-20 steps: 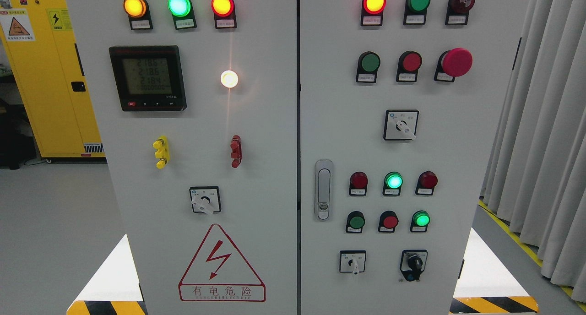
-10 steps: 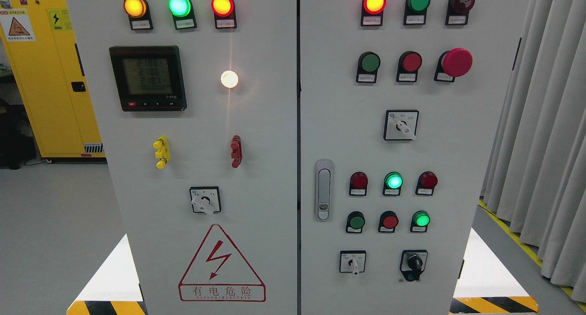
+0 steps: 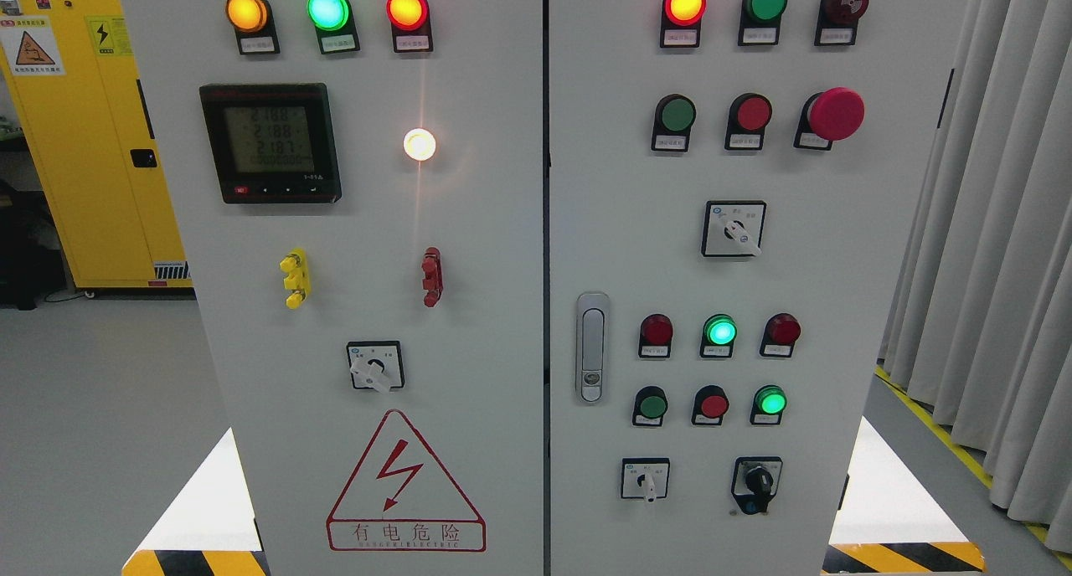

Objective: Turn on light switch 1

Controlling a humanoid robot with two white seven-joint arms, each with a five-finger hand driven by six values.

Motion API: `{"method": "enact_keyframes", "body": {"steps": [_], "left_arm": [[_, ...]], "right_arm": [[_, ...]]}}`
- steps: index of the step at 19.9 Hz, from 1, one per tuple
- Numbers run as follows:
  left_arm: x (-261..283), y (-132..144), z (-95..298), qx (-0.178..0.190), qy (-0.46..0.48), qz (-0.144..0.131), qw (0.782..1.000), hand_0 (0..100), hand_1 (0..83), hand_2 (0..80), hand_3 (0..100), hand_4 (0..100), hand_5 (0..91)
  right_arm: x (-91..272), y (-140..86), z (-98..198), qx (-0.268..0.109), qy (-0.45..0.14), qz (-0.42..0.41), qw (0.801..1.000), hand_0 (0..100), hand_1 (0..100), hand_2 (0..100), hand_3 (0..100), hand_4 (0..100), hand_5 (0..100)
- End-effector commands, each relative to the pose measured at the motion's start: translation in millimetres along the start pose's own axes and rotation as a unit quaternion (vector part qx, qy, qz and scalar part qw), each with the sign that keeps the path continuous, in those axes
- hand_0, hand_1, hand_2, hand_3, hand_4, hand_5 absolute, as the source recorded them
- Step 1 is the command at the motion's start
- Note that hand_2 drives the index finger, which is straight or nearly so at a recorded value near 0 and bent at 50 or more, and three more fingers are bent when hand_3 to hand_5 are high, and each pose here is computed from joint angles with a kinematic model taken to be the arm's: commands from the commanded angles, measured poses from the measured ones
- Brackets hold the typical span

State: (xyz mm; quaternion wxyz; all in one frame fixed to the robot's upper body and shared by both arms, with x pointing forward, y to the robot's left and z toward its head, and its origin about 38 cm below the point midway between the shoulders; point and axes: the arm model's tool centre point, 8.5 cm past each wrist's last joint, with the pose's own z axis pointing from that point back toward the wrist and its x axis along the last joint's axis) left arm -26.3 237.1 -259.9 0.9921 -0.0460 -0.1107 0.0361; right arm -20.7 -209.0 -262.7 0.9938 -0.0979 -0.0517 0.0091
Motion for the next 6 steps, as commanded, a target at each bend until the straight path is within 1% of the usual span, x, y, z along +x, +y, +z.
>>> {"method": "enact_keyframes", "body": {"steps": [1,3,6], "left_arm": [[-15.3,-4.9,2.2,-0.003,0.029,0.001,1.0,13,18.0,0.0,0,0,0.0],[-13.0,-5.2,1.5,-0.003,0.028,-0.001,1.0,13,18.0,0.0,0,0,0.0],[-9.7,-5.1,0.5,-0.011,0.031,-0.031,0.999,13,17.9,0.0,0,0,0.0]], "right_arm": [[-0.7,-0.2,0.0,-0.001,0.004,-0.014,1.0,0,50,4,0,0,0],[-0.7,-0.2,0.0,-0.001,0.004,-0.014,1.0,0,50,4,0,0,0],[-0.7,-0.2,0.0,-0.001,0.004,-0.014,1.0,0,50,4,0,0,0]]}}
